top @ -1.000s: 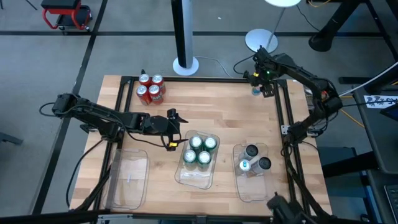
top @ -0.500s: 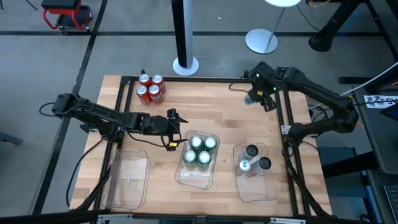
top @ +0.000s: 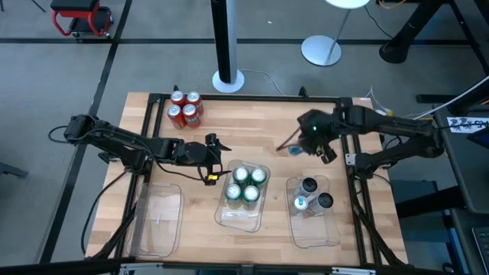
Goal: Sort soda cans
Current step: Put the blue soda can into the right transparent bin
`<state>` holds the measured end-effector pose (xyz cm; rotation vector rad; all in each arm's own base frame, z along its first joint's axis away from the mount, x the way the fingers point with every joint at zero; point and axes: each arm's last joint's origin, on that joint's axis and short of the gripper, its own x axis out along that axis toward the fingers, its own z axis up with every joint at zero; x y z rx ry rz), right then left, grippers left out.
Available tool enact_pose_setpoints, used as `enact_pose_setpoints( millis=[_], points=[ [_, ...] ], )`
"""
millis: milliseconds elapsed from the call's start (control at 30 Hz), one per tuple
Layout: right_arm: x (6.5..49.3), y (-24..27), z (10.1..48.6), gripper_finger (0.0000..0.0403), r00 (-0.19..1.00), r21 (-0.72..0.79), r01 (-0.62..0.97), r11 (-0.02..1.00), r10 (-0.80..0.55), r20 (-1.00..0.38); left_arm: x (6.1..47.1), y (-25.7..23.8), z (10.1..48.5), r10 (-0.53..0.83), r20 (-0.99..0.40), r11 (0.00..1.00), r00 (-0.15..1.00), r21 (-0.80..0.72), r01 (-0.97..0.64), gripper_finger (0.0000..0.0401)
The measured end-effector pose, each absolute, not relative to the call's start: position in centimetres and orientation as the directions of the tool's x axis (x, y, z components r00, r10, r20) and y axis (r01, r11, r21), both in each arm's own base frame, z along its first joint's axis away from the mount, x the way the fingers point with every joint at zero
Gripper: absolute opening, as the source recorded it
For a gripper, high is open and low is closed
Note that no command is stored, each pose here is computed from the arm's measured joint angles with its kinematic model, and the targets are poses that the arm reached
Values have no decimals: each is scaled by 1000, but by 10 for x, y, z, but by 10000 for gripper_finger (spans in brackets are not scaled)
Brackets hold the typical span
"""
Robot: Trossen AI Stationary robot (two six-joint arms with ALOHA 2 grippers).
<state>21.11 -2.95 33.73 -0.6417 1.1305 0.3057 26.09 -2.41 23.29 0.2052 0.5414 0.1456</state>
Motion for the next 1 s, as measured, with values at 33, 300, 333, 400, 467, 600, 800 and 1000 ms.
enact_pose_setpoints(
  millis=[33,300,333,400,467,600,800,1000],
  points=[
    [213,-23,338,231,420,-319,-543,777,-78,-904,261,-24,233,191,-495,969,847,232,-83,371],
    [219,20,353,231,526,-351,-554,755,-10,-850,261,-24,233,191,-495,969,848,231,-84,371],
    [219,25,356,231,538,-351,-556,753,5,-843,261,-24,233,191,-495,969,848,231,-84,371],
    [219,36,364,231,569,-351,-548,759,31,-822,261,-24,233,191,-495,969,848,231,-83,371],
    [218,48,371,232,605,-361,-539,761,51,-795,261,-24,233,191,-495,969,848,231,-83,371],
    [216,73,376,232,646,-364,-539,760,96,-757,261,-24,233,191,-492,969,850,231,-84,371],
    [220,110,365,232,613,-317,-583,748,149,-776,261,-24,233,191,-490,970,851,227,-86,371],
    [221,147,347,232,551,-263,-626,734,178,-815,261,-24,233,191,-491,971,850,220,-91,371]
  ],
)
